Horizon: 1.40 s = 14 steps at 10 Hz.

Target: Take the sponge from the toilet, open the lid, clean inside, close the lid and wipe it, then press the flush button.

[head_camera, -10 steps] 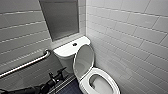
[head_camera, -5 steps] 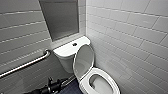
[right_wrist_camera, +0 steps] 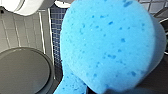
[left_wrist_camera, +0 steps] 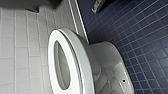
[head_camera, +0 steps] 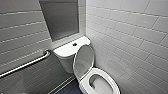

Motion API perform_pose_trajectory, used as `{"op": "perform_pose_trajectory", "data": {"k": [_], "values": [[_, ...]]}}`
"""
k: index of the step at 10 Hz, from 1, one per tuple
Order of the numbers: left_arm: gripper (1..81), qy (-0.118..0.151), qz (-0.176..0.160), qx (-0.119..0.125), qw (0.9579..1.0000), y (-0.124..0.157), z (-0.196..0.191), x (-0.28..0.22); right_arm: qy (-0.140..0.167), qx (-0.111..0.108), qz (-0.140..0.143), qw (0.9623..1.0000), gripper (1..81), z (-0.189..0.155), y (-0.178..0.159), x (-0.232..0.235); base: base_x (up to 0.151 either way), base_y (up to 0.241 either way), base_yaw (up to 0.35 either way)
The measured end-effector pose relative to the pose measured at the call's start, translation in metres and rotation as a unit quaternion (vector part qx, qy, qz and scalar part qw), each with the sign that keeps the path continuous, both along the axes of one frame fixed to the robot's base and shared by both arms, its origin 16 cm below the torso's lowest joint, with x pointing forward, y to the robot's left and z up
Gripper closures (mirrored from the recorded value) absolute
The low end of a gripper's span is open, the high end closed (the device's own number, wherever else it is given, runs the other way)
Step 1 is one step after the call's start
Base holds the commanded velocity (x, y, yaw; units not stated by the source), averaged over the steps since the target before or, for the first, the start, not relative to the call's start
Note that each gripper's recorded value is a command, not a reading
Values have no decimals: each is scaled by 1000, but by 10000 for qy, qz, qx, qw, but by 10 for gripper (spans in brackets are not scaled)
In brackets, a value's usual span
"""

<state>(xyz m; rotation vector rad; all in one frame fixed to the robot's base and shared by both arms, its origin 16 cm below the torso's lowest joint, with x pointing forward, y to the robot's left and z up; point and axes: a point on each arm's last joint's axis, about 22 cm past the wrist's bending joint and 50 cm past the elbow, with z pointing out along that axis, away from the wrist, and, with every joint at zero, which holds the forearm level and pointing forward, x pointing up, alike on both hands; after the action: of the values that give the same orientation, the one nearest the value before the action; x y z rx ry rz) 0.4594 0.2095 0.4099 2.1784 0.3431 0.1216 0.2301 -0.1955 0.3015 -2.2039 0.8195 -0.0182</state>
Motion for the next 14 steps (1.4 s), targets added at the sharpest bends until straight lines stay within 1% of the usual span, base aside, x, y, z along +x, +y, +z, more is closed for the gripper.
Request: {"op": "perform_pose_trajectory", "data": {"k": [1,3,4,5,6,8,9,10,11,12,13,14], "values": [[10,154,-240,124,9995,1,-13,-43,-86,62,6,9999,811,7,1,11,0,0,0],[10,410,-616,271,9969,4,-30,-117,-258,116,36,9996,811,24,-8,33,0,0,0],[10,559,-796,315,9948,4,-35,-156,-355,136,61,9993,811,35,-15,44,0,0,0],[10,694,-945,337,9925,3,-42,-190,-483,104,92,9987,811,45,-26,60,0,0,0],[10,778,-1067,402,9904,4,-53,-216,-641,102,119,9978,811,56,-34,80,0,0,0],[10,851,-1236,618,9867,9,-80,-246,-1074,166,137,9940,811,81,-38,131,0,0,0],[10,942,-1298,639,9850,4,-89,-266,-1250,140,158,9919,811,92,-44,151,0,0,0],[10,1029,-1340,630,9836,0,-94,-283,-1369,44,184,9904,811,99,-57,165,0,0,0],[10,1042,-1362,658,9830,1,-100,-289,-1474,-103,216,9888,811,103,-73,180,0,0,0],[10,1019,-1375,723,9826,3,-108,-289,-1581,-197,247,9869,811,108,-83,194,0,0,0],[10,1003,-1399,721,9824,-3,-114,-291,-1690,-263,308,9848,811,114,-89,212,0,0,0],[10,1022,-1412,684,9823,-11,-118,-297,-1784,-282,378,9828,811,119,-89,228,0,0,0]]}}
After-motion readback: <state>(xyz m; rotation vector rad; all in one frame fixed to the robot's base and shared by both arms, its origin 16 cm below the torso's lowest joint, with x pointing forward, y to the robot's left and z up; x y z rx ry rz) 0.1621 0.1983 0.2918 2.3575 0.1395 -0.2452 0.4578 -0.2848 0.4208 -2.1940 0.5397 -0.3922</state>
